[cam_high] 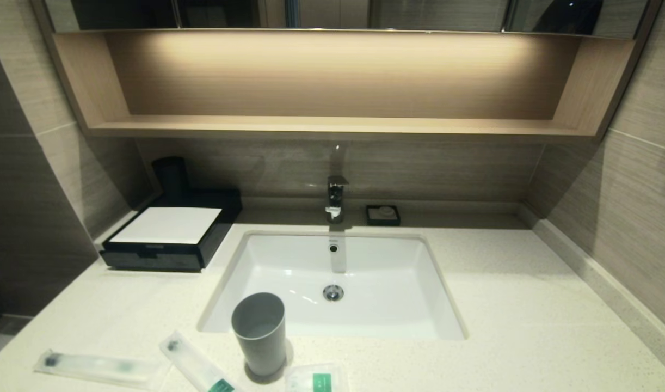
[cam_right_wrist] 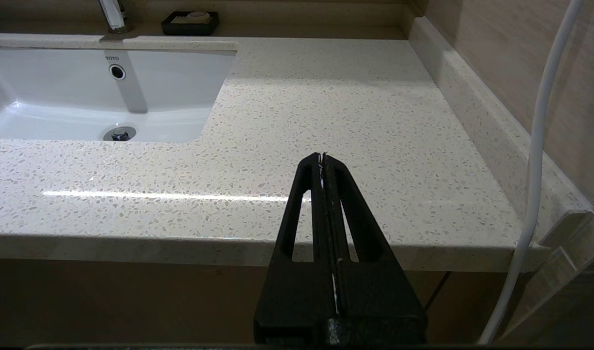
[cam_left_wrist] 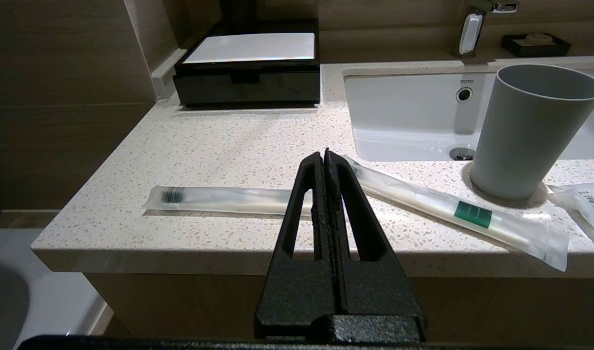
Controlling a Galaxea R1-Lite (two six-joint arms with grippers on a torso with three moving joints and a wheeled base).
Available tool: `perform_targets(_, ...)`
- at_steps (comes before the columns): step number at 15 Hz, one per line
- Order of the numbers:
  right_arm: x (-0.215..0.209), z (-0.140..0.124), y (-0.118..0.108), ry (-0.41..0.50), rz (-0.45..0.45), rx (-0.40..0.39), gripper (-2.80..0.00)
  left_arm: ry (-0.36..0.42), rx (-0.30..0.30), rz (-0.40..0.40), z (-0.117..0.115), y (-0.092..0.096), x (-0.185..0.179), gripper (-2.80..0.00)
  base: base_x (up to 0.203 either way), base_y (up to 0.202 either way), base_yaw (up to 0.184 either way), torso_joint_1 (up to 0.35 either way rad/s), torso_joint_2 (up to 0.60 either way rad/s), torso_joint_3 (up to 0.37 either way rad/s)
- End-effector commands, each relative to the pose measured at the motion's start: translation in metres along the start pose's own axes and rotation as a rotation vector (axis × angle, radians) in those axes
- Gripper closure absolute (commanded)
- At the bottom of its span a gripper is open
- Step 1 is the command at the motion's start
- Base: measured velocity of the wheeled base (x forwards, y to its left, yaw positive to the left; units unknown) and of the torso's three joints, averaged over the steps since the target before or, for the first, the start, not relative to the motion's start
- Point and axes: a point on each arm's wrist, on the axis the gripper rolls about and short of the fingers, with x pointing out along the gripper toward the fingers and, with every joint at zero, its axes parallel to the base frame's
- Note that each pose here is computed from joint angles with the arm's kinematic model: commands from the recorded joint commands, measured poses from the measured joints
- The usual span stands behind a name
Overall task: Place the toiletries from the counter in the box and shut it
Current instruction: Open the drawer
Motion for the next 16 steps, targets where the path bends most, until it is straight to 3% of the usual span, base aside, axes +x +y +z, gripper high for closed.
perform_targets(1, 0.0, 0.0, 0.0, 0.002, 0.002, 0.0, 0.0, 0.022, 0.001, -0.001, -0.006, 0.0, 0.001, 0.0, 0.0, 0.0, 0.0, 0.0, 0.0, 0.0)
perform_targets(9, 0.0, 0.0, 0.0, 0.001, 0.002, 0.0, 0.0, 0.029, 0.001, 0.009, -0.005, 0.0, 0.001, 0.0, 0.0, 0.0, 0.0, 0.0, 0.0, 0.0)
perform_targets(16, 0.0, 0.0, 0.0, 0.002, 0.002, 0.0, 0.0, -0.012, 0.003, 0.001, 0.028, 0.001, -0.012, 0.0, 0.0, 0.0, 0.0, 0.0, 0.0, 0.0)
